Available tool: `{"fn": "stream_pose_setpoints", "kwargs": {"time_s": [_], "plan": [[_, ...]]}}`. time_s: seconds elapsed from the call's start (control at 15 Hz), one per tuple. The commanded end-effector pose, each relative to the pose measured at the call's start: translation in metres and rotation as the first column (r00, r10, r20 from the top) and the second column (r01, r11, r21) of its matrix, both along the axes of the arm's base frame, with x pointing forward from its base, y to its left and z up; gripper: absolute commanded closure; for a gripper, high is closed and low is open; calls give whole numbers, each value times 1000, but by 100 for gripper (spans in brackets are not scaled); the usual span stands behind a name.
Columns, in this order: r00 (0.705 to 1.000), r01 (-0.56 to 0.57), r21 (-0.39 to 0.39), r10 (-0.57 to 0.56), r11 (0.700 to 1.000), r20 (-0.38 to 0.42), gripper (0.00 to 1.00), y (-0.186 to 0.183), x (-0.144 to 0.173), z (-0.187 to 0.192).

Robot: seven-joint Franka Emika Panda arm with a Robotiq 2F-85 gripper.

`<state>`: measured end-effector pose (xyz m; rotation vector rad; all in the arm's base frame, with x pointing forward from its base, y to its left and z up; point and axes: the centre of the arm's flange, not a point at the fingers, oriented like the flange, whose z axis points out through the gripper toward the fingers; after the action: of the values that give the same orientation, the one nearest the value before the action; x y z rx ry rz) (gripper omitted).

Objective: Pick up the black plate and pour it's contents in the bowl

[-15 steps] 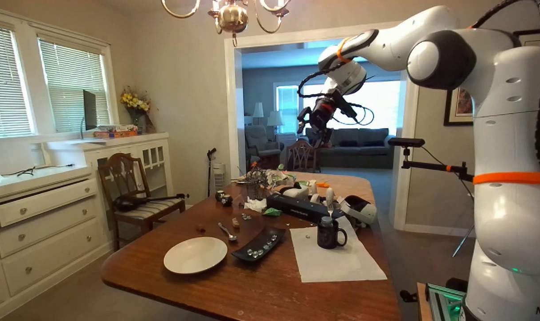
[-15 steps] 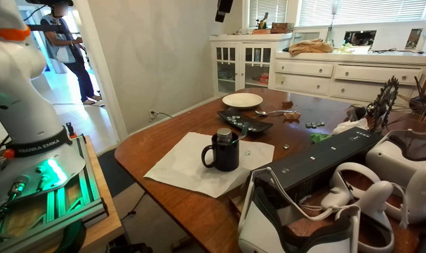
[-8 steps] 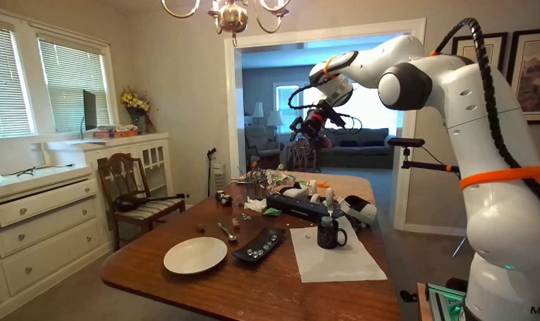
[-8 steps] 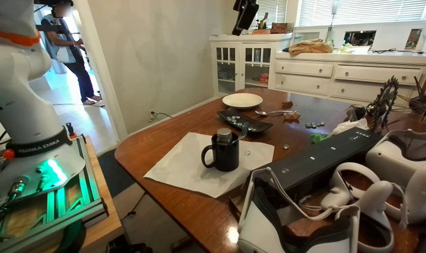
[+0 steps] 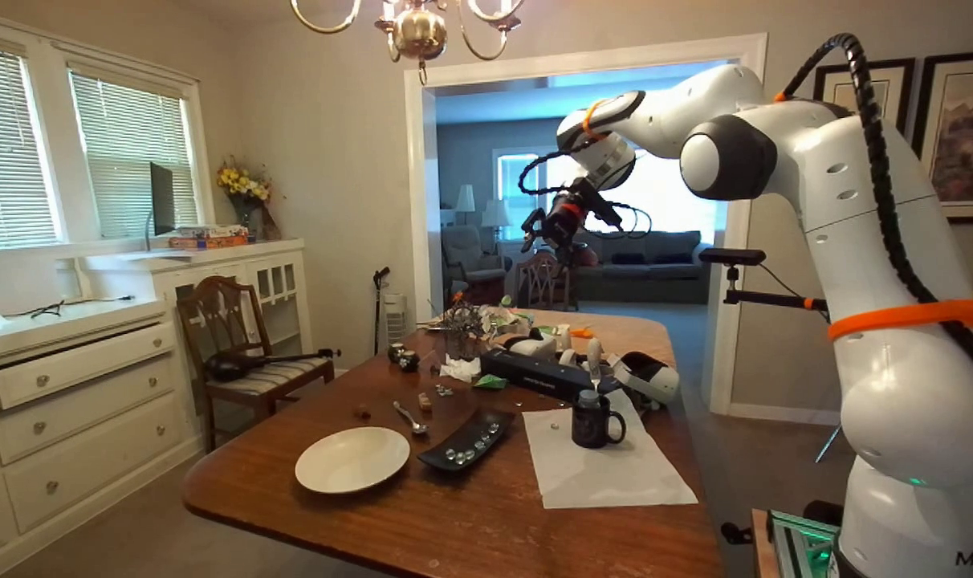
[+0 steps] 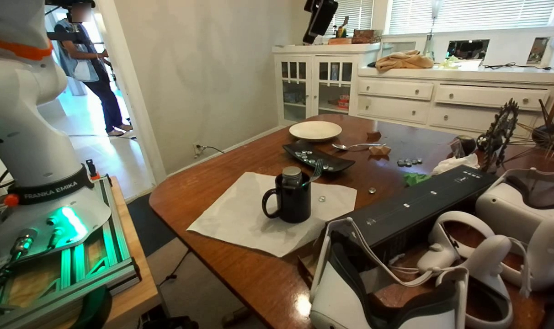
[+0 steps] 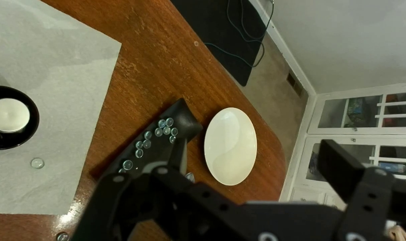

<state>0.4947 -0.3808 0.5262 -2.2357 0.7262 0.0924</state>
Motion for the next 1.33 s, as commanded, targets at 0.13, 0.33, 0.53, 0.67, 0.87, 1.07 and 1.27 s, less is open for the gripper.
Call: {"fn": "stream_pose_setpoints", "kwargs": {"time_s": [0.13, 0.33, 0.53, 0.67, 0.87, 1.07, 1.27], "plan": [[999, -28, -10, 29, 1000, 31, 0, -6, 6, -9], [989, -123, -55, 127, 991, 76, 0, -22, 20, -16], [971, -205, -144, 219, 968, 92, 0, -34, 40, -25], [951, -264, -192, 288, 945, 110, 0, -37, 62, -40], [930, -299, -250, 340, 921, 139, 0, -33, 101, -66], [925, -309, -274, 355, 911, 138, 0, -33, 125, -98], [935, -297, -250, 334, 922, 121, 0, -43, 121, -123]]}}
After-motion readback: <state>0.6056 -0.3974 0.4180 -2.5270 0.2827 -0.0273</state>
